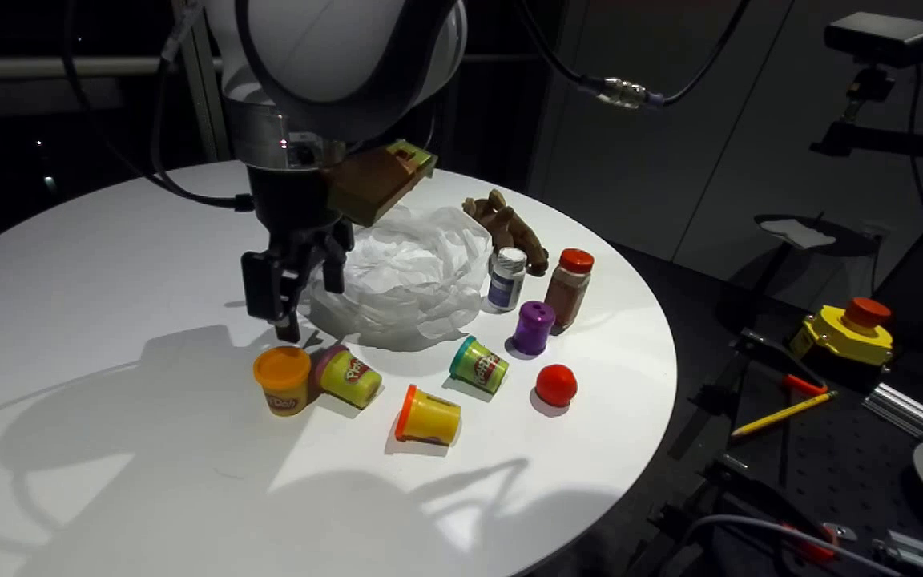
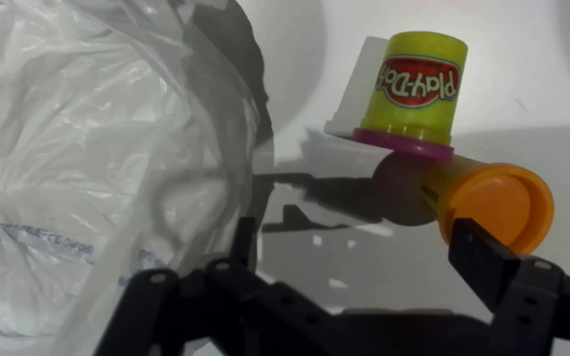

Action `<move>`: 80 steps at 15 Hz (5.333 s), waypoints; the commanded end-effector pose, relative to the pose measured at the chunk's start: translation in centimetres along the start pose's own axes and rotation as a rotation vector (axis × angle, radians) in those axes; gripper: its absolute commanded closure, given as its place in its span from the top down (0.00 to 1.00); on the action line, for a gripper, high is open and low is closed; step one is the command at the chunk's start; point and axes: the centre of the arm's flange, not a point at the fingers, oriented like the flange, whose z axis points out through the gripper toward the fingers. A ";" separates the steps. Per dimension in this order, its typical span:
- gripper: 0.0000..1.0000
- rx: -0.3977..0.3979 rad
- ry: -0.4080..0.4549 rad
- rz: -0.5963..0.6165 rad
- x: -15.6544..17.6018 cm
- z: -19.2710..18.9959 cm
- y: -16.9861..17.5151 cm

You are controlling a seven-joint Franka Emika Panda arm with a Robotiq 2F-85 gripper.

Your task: Put all the objects on the table into the plastic bag.

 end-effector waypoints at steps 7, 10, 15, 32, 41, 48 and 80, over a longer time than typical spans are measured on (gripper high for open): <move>1.00 -0.074 -0.001 -0.061 2.7 0.1 -5.3; 1.00 -0.060 -0.058 -0.066 2.3 1.0 -5.5; 1.00 -0.035 -0.110 -0.079 2.3 1.4 -5.7; 0.42 0.003 -0.093 -0.048 2.1 1.6 -5.7; 0.24 -0.154 0.004 0.034 3.3 -6.3 -5.2; 0.24 -0.201 0.020 0.184 2.7 -14.9 4.3; 0.74 -0.046 -0.015 0.289 4.4 2.0 25.3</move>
